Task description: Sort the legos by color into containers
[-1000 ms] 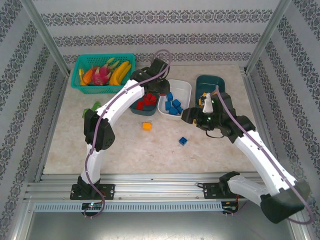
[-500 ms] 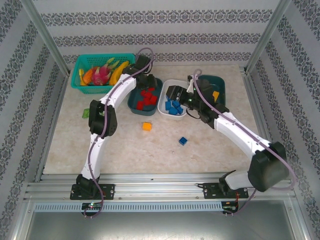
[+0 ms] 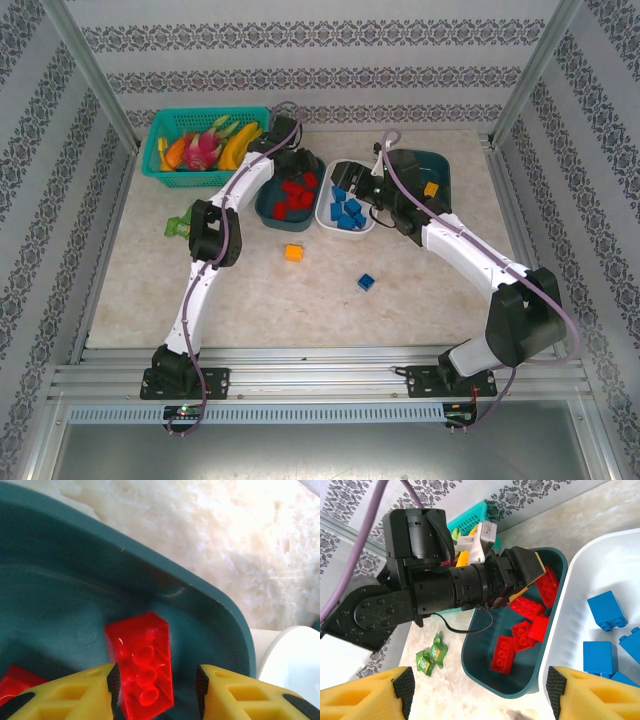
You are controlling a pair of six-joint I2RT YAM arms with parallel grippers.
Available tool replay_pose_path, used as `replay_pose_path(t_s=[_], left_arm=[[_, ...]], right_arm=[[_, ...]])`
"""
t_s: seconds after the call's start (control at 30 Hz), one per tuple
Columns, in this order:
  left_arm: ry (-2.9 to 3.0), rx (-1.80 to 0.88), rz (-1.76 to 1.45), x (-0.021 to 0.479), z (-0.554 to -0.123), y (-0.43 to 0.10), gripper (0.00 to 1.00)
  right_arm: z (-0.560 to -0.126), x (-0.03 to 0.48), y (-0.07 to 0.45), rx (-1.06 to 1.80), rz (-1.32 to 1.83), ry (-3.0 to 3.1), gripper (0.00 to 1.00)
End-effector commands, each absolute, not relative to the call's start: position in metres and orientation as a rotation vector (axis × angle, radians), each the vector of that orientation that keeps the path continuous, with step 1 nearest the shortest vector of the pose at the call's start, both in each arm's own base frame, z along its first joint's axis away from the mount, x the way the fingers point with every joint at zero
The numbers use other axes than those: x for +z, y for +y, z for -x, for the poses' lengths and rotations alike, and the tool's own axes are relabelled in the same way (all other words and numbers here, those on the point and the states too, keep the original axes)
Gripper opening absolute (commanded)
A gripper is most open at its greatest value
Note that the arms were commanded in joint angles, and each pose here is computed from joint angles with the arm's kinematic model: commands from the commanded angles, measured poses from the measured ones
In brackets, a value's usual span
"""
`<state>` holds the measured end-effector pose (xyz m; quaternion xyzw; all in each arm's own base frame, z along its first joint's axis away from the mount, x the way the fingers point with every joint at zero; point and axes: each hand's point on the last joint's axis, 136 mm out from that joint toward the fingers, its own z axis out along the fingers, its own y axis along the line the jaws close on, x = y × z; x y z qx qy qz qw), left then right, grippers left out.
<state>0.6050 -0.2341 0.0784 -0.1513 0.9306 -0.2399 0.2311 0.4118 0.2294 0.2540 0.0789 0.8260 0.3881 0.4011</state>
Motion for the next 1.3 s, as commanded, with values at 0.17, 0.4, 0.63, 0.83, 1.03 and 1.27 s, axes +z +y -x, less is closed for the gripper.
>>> replay_pose_path(t_s=[0.17, 0.4, 0.63, 0.83, 1.03, 1.27], left_arm=[[2.503, -0.723, 0.452, 0.108, -0.612, -0.231, 0.52], [2.403, -0.688, 0.437, 0.21, -0.583, -0.218, 0.69], [2.465, -0.511, 0.49, 0.224, -0.477, -0.166, 0.79], [2.523, -0.498, 0.541, 0.19, -0.357, -0.133, 0.8], [2.545, -0.526, 0.533, 0.166, -0.259, -0.111, 0.83], [2.522, -0.572, 0.496, 0.165, -0.205, -0.096, 0.87]], right_arm=[[-0.416, 0.265, 0.23, 0.99, -0.171, 2.081, 0.72], [-0.39, 0.24, 0.236, 0.782, 0.004, 2.237, 0.71], [-0.357, 0.191, 0.272, 0.639, 0.109, 2.415, 0.72], [-0.341, 0.154, 0.306, 0.476, 0.069, 2.586, 0.74], [-0.326, 0.115, 0.335, 0.363, -0.023, 2.715, 0.83], [-0.326, 0.076, 0.35, 0.294, -0.128, 2.78, 0.86]])
